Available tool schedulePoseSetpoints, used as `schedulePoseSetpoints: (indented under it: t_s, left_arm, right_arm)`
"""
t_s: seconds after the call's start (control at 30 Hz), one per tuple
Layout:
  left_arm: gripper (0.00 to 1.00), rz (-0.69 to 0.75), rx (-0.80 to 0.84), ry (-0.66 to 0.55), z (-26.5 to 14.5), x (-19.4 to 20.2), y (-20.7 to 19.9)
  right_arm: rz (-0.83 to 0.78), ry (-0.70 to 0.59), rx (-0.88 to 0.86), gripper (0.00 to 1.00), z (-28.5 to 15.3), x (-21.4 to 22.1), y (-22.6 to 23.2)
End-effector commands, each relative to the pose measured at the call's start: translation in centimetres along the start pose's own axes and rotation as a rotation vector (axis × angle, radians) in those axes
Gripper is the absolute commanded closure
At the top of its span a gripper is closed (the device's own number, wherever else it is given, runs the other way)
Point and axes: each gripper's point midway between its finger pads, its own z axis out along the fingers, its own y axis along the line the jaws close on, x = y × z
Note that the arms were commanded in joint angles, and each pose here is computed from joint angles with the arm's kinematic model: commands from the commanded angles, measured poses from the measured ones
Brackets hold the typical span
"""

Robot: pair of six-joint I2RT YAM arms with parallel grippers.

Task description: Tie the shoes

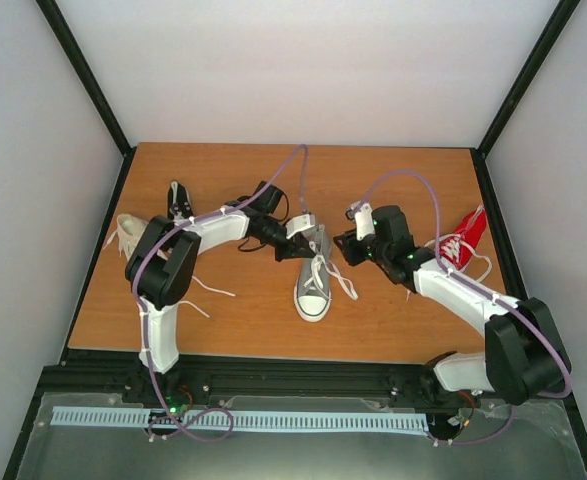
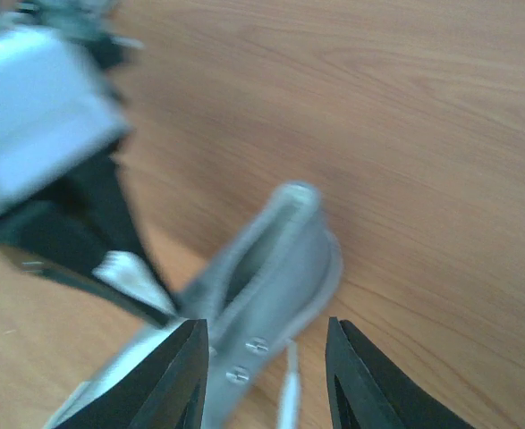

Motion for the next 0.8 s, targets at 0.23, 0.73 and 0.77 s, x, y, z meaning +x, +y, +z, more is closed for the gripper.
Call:
schedulePoseSetpoints:
  t_s: [0.23,0.73,0.77]
  left_arm:
    - [0.99,0.154,-0.038,0.005,-1.2,-2.0,-1.3]
    - [0.99,0.145,-0.046,0.014,-1.2,-1.8,-1.3]
    - [0.99,0.145,-0.046,0.014,-1.2,-1.8,-1.3]
  right_arm:
    - [0.182,0.426,0.281,0.56,1.0,9.3,-5.0]
    - [0.155,0.551,0.224,0.57,4.4,12.7,-2.2]
    - [0.162,0.559,0.242,0.66,4.4,13.0,-2.5]
